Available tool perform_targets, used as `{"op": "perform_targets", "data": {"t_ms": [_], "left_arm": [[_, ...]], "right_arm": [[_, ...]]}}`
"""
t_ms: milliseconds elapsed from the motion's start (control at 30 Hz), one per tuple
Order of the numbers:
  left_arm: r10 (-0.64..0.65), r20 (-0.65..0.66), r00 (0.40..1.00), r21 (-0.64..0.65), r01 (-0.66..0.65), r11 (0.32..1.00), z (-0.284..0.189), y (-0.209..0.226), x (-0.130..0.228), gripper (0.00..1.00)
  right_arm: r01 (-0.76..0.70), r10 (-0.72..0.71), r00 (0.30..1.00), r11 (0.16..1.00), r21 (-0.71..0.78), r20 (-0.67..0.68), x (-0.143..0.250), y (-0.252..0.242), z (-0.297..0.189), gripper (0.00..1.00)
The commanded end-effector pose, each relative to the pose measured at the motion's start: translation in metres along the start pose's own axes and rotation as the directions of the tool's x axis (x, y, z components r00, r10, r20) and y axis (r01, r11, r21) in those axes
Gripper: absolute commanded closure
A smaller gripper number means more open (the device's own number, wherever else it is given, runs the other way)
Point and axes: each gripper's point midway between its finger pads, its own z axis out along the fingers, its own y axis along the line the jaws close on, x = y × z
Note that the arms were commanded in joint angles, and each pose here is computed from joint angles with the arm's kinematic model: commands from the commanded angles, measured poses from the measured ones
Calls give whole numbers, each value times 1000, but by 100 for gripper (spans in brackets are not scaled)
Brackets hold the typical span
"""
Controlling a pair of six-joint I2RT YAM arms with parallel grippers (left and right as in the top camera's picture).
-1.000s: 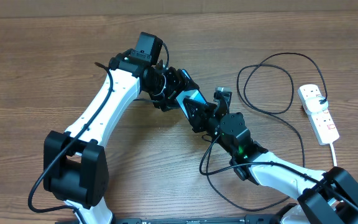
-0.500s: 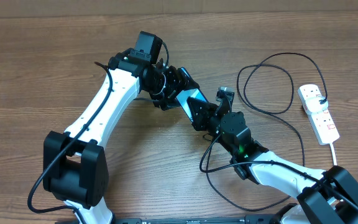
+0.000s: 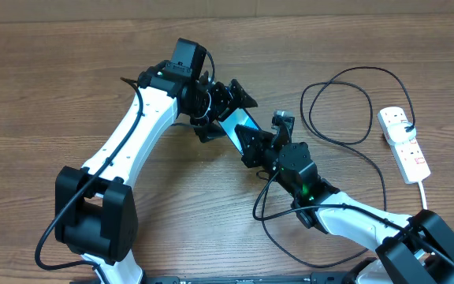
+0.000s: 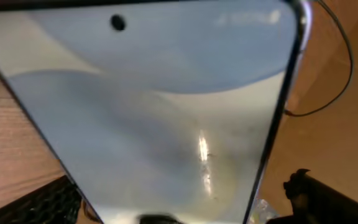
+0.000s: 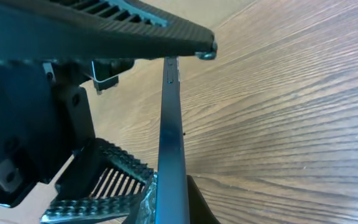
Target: Plug charger to phone and switch on socket
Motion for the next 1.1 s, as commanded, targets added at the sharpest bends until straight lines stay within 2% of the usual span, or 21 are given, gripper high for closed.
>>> {"op": "perform_targets", "data": {"t_ms": [0, 200, 333, 433, 533, 767, 900, 1067], "left_arm": [[67, 30, 997, 24, -68, 997, -8, -6, -11, 0], [206, 104, 973, 80, -215, 973, -45, -19, -29, 0], [296, 216, 931, 93, -321, 943, -89, -29, -35, 0], [341, 296, 892, 60, -374, 926, -119, -30, -33, 0], [384, 381, 841, -40, -400, 916, -152, -22, -24, 0], [417, 512, 751, -314, -289, 905, -222, 23, 15, 0], [441, 567, 696, -407, -229, 884, -259, 46, 44, 0], [459, 643, 613, -461, -169, 871, -300, 70, 85, 0]], "right_arm": [[-75, 76, 997, 996, -52, 12, -9, 15, 2, 96], [-225, 222, 974, 971, -79, -38, -10, 14, 1, 96], [-379, 368, 923, 920, -100, -114, -9, 16, -1, 96], [-470, 449, 877, 877, -104, -171, -8, 17, -4, 96], [-553, 523, 822, 827, -98, -226, -8, 17, -7, 96], [-708, 654, 679, 703, -62, -335, -4, 24, -13, 96], [-711, 624, 677, 693, -124, -391, -8, 43, -18, 96], [-703, 575, 683, 684, -194, -450, -12, 62, -26, 96]]}}
